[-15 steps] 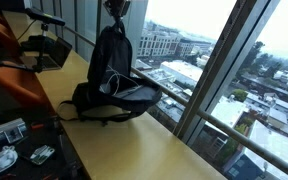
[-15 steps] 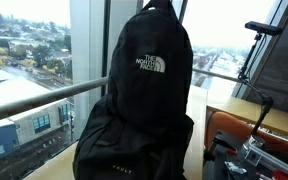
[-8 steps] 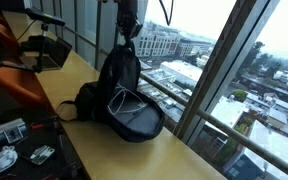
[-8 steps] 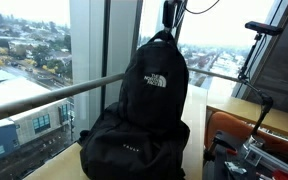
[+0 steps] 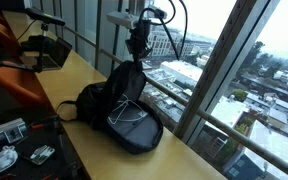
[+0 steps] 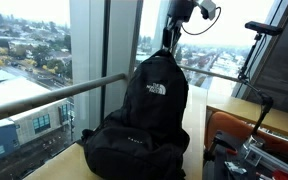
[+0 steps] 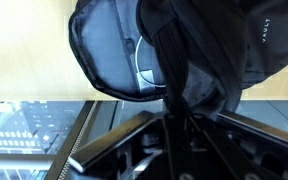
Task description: Put the white charger in the black bag and then lay the bag on the table
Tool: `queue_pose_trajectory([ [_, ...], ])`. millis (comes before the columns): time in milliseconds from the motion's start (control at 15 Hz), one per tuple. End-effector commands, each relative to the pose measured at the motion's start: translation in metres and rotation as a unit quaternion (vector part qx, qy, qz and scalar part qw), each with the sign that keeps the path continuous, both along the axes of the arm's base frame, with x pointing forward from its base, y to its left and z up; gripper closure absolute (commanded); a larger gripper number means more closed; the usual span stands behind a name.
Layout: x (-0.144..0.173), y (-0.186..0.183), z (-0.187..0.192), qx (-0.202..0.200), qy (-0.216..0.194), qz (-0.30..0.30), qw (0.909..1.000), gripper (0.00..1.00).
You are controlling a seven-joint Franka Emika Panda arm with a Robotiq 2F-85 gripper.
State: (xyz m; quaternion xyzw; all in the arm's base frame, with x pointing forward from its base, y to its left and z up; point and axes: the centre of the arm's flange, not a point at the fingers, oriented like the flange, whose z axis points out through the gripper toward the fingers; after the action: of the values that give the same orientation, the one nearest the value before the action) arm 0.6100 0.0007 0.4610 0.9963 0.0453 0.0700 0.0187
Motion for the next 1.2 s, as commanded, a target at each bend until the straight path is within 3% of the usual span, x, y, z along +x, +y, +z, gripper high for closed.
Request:
queue_pose_trajectory([
  [0,0.004,-0.008,0.006,0.012,-0.022,0.01,0.9996,0.98],
  [67,0.003,-0.009,0.005,0.009,-0.024,0.012,0.9996,0.98],
  [133,0.001,-0.009,0.006,0.007,-0.026,0.012,0.9996,0.69],
  [267,-0.001,-0.01,0.011,0.007,-0.033,0.013,0.9993,0.61],
  [800,-0.029,-0.002,0.046,-0.001,-0.071,0.043,0.9966,0.04],
  [1067,-0.053,0.032,0.039,0.015,-0.102,0.129,0.9863,0.0],
  [1133,-0.028,0.02,0.045,0.002,-0.079,0.09,0.9928,0.0],
])
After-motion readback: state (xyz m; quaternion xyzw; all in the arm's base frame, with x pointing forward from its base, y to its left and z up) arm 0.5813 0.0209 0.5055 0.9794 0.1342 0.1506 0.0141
